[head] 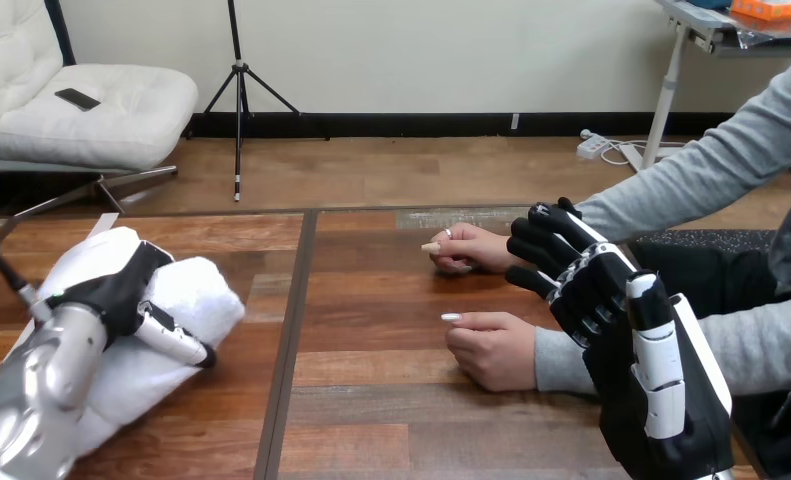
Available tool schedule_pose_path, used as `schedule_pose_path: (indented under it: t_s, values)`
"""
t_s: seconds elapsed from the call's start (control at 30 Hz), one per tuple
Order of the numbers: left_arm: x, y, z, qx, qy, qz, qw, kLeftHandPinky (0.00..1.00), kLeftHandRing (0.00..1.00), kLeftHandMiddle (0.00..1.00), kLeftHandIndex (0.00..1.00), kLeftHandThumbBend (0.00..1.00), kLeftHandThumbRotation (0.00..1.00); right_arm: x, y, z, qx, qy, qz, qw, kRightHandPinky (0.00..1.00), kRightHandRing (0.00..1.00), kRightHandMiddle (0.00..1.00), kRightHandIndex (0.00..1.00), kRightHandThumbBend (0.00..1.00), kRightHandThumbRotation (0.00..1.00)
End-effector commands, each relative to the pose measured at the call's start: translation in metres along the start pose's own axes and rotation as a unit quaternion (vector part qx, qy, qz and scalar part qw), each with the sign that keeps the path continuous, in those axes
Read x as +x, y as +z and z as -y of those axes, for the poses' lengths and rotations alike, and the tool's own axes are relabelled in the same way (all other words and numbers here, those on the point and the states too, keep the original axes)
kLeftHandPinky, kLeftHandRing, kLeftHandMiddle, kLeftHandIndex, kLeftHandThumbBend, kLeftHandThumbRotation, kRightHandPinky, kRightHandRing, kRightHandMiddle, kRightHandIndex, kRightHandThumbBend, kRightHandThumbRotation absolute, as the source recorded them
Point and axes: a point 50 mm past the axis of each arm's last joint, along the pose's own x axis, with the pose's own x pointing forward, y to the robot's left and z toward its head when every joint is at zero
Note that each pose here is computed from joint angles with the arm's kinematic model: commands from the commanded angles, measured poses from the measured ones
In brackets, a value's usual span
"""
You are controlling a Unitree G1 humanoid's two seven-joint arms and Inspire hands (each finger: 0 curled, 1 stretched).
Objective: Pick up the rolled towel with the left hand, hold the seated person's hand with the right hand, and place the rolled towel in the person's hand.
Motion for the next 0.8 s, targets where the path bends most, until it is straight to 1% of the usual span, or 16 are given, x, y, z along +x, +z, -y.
schedule_pose_path:
  t_s: [0.0,0.1,0.17,0.27,0.33,0.47,0.57,0.77]
  values:
    - [-0.007,0.018,-0.033,-0.053,0.081,0.063,0.9933,0.37,0.41,0.45,0.46,0.74,0.0,0.018,0.016,-0.001,-0.012,0.017,0.056,0.9982,0.84,0.87,0.86,0.85,0.55,1.0]
    - [-0.011,0.021,-0.034,-0.078,0.084,0.077,0.9904,0.37,0.41,0.45,0.46,0.73,0.0,0.018,0.016,-0.001,-0.011,0.017,0.055,0.9983,0.84,0.87,0.86,0.85,0.55,1.0]
    - [-0.013,0.022,-0.035,-0.086,0.085,0.083,0.9892,0.37,0.4,0.44,0.46,0.72,0.0,0.018,0.015,-0.001,-0.009,0.018,0.054,0.9983,0.83,0.87,0.86,0.85,0.56,1.0]
    - [-0.017,0.025,-0.035,-0.106,0.089,0.097,0.9856,0.37,0.4,0.44,0.46,0.71,0.0,0.018,0.014,0.0,-0.009,0.019,0.051,0.9985,0.84,0.87,0.86,0.84,0.58,1.0]
    - [-0.02,0.027,-0.035,-0.123,0.093,0.111,0.9818,0.38,0.4,0.44,0.46,0.71,0.0,0.018,0.014,0.0,-0.012,0.018,0.049,0.9986,0.84,0.87,0.86,0.84,0.58,1.0]
    - [-0.024,0.029,-0.033,-0.139,0.098,0.124,0.9776,0.38,0.4,0.43,0.45,0.71,0.0,0.019,0.013,0.0,-0.013,0.018,0.048,0.9986,0.84,0.87,0.86,0.84,0.59,1.0]
    - [-0.028,0.032,-0.032,-0.153,0.103,0.138,0.973,0.37,0.39,0.43,0.45,0.71,0.0,0.019,0.012,0.001,-0.014,0.02,0.045,0.9987,0.83,0.87,0.86,0.85,0.6,0.99]
    - [-0.035,0.037,-0.03,-0.179,0.118,0.176,0.9609,0.36,0.39,0.43,0.44,0.7,0.0,0.02,0.011,0.001,-0.015,0.022,0.04,0.9988,0.82,0.87,0.86,0.85,0.62,0.98]
